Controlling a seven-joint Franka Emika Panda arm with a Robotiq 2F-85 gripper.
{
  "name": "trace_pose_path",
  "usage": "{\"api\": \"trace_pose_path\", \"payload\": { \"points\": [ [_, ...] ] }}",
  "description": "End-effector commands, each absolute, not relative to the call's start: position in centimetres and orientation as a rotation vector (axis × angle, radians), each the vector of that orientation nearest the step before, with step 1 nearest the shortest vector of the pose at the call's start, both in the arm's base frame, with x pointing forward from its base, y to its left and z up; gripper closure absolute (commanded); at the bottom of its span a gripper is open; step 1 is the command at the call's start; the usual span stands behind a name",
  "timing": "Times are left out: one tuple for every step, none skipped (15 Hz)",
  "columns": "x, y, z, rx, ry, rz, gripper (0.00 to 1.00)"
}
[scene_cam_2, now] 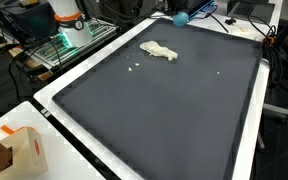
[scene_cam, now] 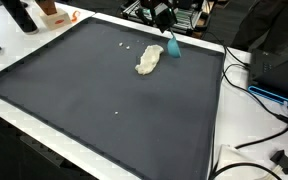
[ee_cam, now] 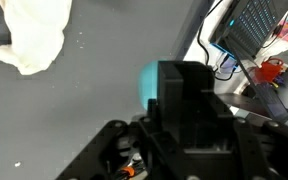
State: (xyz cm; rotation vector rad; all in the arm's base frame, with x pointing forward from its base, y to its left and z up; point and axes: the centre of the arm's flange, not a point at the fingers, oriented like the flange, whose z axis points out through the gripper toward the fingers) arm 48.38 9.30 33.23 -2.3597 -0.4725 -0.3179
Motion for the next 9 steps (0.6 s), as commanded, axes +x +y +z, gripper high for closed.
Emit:
{"api": "trace_pose_path", "payload": {
  "points": [
    [48.7,8.0,30.8,-2.3,-0.433,-0.278,0.75],
    [48.7,7.7,30.3,-2.291,-0.419,-0.267,0.75],
    [48.6,7.4,29.9,-2.288,-0.405,-0.259,0.75],
    [48.6,7.1,29.5,-2.284,-0.392,-0.252,0.75],
    [48.6,6.8,29.1,-2.282,-0.381,-0.249,0.75],
    [48.6,6.5,28.7,-2.279,-0.37,-0.243,0.75],
    [48.7,6.1,28.3,-2.29,-0.352,-0.251,0.75],
    [48.7,5.8,28.0,-2.284,-0.341,-0.249,0.75],
    [48.8,5.4,27.6,-2.284,-0.324,-0.25,0.75]
  ]
}}
